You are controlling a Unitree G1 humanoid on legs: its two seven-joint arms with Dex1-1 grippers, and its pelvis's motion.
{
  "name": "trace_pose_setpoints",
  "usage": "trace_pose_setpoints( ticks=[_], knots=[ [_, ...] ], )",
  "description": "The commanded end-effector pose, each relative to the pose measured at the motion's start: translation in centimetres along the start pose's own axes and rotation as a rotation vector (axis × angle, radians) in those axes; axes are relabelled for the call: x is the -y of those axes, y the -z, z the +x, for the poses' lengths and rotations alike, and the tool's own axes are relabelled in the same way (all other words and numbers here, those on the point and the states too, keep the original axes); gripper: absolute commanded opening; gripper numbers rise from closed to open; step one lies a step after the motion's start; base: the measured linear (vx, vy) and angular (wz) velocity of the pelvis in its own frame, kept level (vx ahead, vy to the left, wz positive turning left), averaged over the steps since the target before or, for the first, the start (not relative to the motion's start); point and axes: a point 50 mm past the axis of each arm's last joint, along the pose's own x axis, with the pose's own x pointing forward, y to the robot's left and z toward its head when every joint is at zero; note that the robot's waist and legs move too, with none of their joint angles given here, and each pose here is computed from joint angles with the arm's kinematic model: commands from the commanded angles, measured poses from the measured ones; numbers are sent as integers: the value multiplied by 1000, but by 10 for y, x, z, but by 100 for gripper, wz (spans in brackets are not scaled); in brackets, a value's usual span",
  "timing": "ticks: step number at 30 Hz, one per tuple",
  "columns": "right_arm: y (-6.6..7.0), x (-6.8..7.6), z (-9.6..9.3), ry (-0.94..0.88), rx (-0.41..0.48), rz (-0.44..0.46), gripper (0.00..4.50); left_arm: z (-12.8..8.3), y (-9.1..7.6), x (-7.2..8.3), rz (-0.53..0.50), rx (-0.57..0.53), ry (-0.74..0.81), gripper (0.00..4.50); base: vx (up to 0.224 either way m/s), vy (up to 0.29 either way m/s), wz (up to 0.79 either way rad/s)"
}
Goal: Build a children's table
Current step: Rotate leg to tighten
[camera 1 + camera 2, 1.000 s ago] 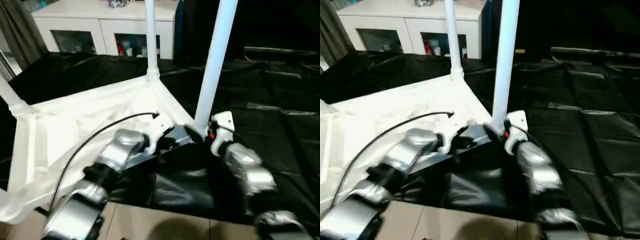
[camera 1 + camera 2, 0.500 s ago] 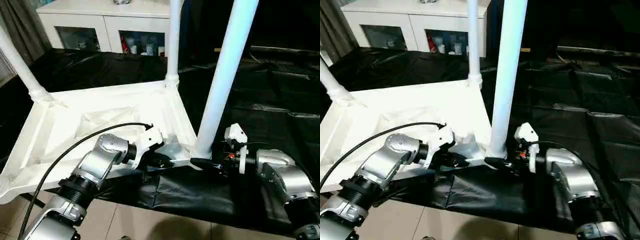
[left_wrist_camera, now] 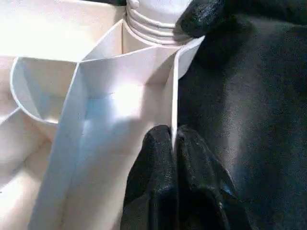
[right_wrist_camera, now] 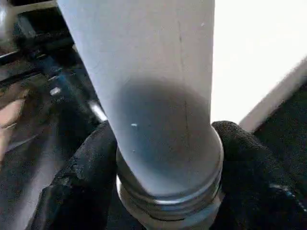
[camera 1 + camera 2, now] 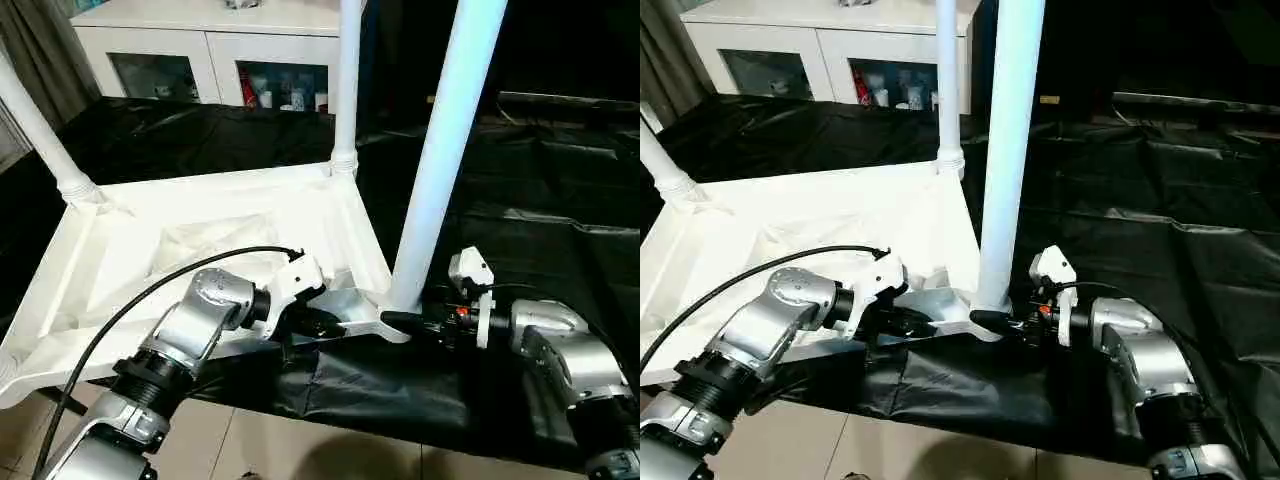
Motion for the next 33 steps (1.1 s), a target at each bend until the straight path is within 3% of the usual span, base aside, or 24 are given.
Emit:
trace_pose_setpoints(
  ticks=[1, 3, 5, 7, 10, 13, 14, 16, 20, 27, 33],
  knots=[
    [16, -2, 16, 96, -60, 11, 273, 10, -19, -5, 22, 65, -54, 0, 0, 0, 0],
    [19, 0, 21, 169, -63, 15, 272, 14, -22, -9, 14, 73, -96, 0, 0, 0, 0],
    [23, 6, 37, 353, -41, 74, 272, 25, -31, -19, -12, 93, -208, 0, 0, 0, 0],
    [23, 6, 40, 389, -34, 92, 272, 28, -33, -22, -18, 98, -235, 0, 0, 0, 0],
    [21, 5, 61, 505, -23, 131, 272, 39, -42, -27, -33, 112, -300, 0, 0, 0, 0],
    [16, -1, 78, 510, -10, 121, 272, 45, -47, -28, -34, 124, -312, 0, 0, 0, 0],
    [8, -7, 87, 453, 29, 117, 328, 47, -49, -28, -22, 123, -301, 0, 0, 0, 0],
    [3, -9, 87, 387, 46, 102, 342, 45, -48, -27, -7, 120, -280, 0, 0, 0, 0],
    [2, -8, 78, 319, 27, 36, 387, 39, -44, -25, 16, 109, -235, 0, 0, 0, 0],
    [-1, 4, 31, 136, 8, -40, 387, 24, -29, -10, 49, 104, -37, 0, 0, 0, 0],
    [-8, 6, -6, -22, 3, -36, 387, 12, -17, 7, 46, 62, 141, 0, 0, 0, 0]
  ],
)
